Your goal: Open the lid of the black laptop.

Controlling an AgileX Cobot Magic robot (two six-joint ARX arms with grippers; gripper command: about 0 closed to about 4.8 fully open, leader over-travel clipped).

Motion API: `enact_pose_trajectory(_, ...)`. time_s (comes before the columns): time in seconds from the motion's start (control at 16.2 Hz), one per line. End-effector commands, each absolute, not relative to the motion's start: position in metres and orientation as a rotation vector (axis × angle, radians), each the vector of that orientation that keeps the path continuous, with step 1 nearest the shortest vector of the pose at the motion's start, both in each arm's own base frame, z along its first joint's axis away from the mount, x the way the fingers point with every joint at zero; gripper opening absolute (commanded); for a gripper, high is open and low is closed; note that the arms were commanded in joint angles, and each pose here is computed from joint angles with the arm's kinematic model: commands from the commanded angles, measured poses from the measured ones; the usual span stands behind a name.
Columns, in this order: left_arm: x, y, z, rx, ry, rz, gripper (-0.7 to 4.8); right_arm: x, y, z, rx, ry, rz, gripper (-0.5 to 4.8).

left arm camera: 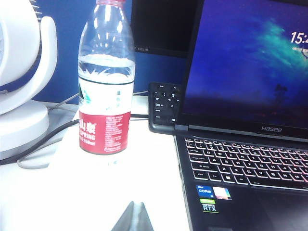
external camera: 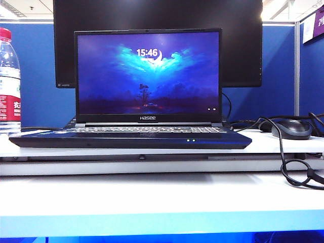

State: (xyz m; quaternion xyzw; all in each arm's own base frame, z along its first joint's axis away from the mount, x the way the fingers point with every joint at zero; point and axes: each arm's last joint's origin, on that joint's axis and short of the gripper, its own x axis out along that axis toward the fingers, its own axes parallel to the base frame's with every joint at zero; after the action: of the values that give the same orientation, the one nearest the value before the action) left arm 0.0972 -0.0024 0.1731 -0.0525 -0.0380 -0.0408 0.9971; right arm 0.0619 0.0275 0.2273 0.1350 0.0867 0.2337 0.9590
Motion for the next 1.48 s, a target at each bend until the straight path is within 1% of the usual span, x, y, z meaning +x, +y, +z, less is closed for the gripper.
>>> enact_pose_trajectory(0.06,0.097,-0.002,0.175,-0.106,-0.095,-0.079,-0.05,0.062,0.027,0.230,0.278,0.157,0.478,-0.01)
enact_pose_trajectory(0.68,0.097,-0.002,0.174,-0.109,-0.087,-0.079,-0.05,0.062,0.027,0.230,0.278,0.157,0.478,-0.01)
enact_pose_trajectory(0.8,0.097,-0.002,0.174,-0.109,-0.087,-0.079,-0.05,0.062,0.027,0.229,0.222,0.150,0.472,-0.01)
enact_pose_trajectory(0.86,0.097,-0.002,0.174,-0.109,-0.087,-0.079,-0.05,0.061,0.024,0.226,0.039,0.124,0.401,-0.01)
enact_pose_trajectory(0.93,0.097,-0.002,0.174,-0.109,-0.087,-0.079,-0.05,0.063,0.022,0.224,-0.012,0.124,0.348,-0.01)
enact_pose_trajectory(0.99,0.097,-0.002,0.174,-0.109,-0.087,-0.079,-0.05,0.068,0.017,0.219,-0.044,0.120,0.223,-0.01)
enact_pose_trajectory(1.05,0.097,-0.002,0.174,-0.109,-0.083,-0.078,-0.05,0.084,0.005,0.199,0.026,0.053,-0.005,-0.01)
enact_pose_trajectory(1.11,0.097,-0.002,0.174,-0.109,-0.084,-0.079,-0.05,0.089,0.004,0.192,0.077,0.007,-0.003,-0.01)
enact_pose_trajectory(1.24,0.097,-0.002,0.174,-0.109,-0.084,-0.078,-0.05,0.090,0.005,0.191,0.079,-0.010,0.020,-0.01)
enact_pose_trajectory(1.48,0.097,-0.002,0.174,-0.109,-0.083,-0.079,-0.05,0.093,0.004,0.186,0.086,-0.049,0.012,-0.01)
